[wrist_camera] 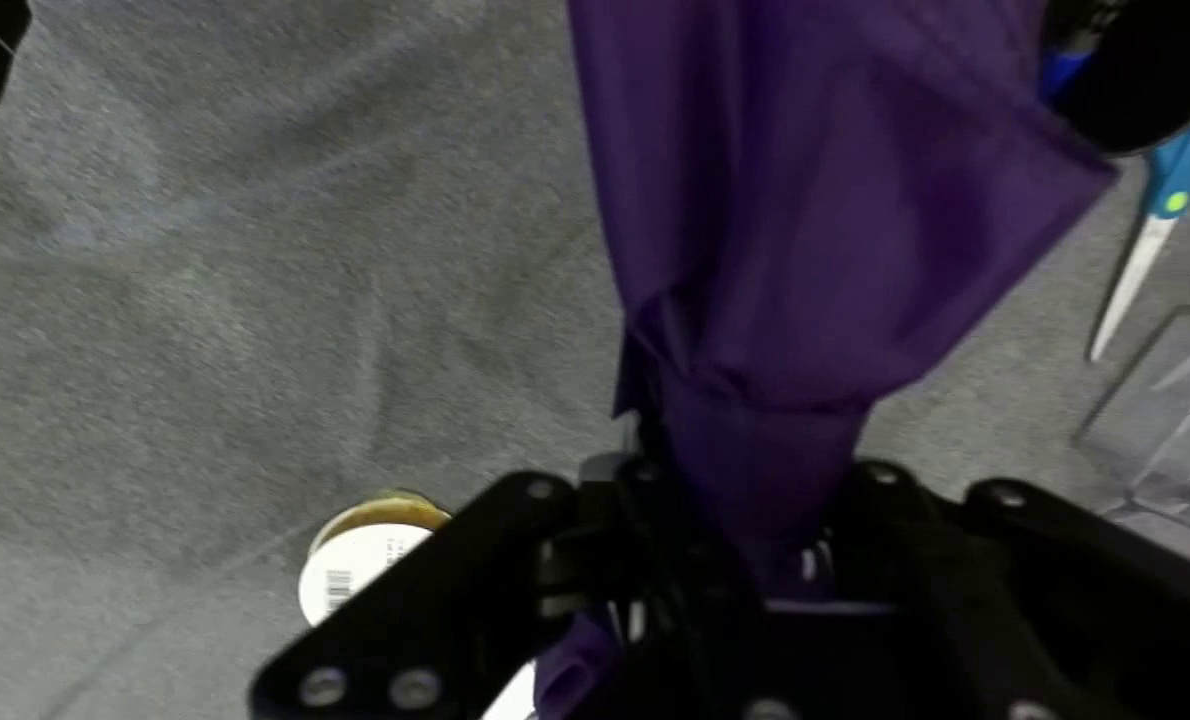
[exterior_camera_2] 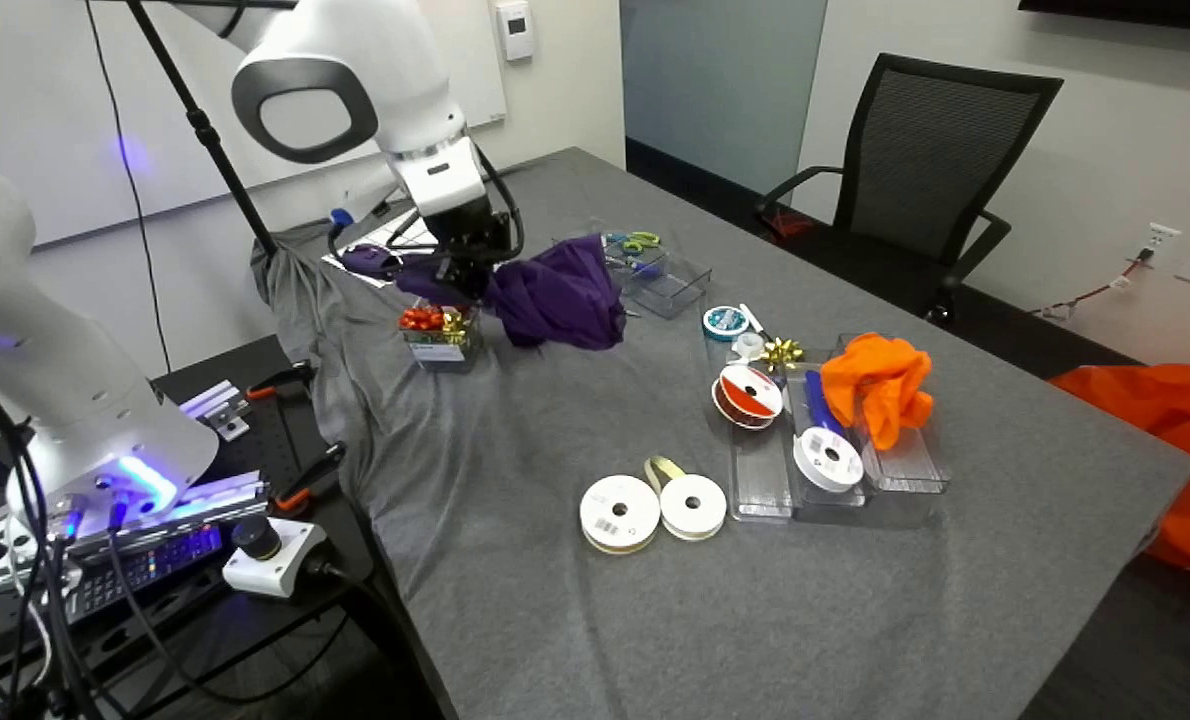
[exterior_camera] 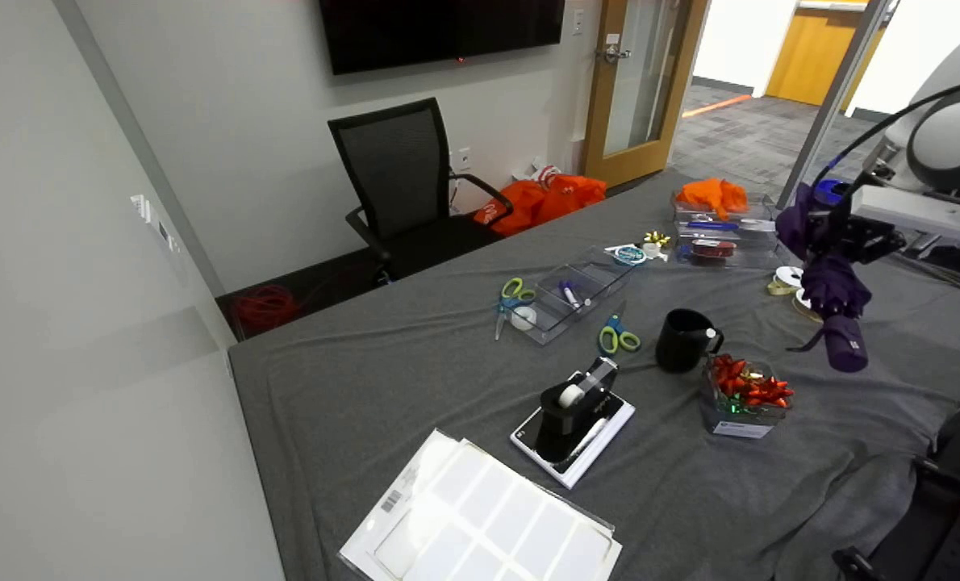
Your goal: Move the purple umbrella to the back left.
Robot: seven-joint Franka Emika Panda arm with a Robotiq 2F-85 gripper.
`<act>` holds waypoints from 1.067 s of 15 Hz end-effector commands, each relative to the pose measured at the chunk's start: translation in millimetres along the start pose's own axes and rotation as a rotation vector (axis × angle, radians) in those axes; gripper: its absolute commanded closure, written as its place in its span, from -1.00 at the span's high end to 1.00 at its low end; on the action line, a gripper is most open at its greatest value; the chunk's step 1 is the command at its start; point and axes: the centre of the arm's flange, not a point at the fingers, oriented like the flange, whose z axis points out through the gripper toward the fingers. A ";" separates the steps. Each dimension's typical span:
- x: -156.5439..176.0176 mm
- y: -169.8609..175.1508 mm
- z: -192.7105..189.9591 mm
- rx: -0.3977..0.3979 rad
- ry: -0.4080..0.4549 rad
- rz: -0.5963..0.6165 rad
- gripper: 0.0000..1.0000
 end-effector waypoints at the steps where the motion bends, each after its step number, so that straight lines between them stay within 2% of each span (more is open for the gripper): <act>1: 5.1 -43.5 -34.4 0.005 0.008 -0.137 -0.85; 3: 1.8 -72.3 -38.6 0.021 0.061 -0.223 -0.85; 4: -1.6 -84.2 -39.1 0.030 0.070 -0.209 -0.85; 5: -9.0 -66.4 -35.6 0.029 0.047 -0.176 -0.85; 6: -11.6 -73.5 -36.8 0.033 0.049 -0.185 -0.42; 10: -11.1 -68.8 -33.0 0.026 0.043 -0.176 -0.42; 11: -10.4 -68.1 -33.1 0.026 0.043 -0.174 -0.85; 16: -33.6 -141.1 -62.1 -0.077 0.049 -0.117 -0.85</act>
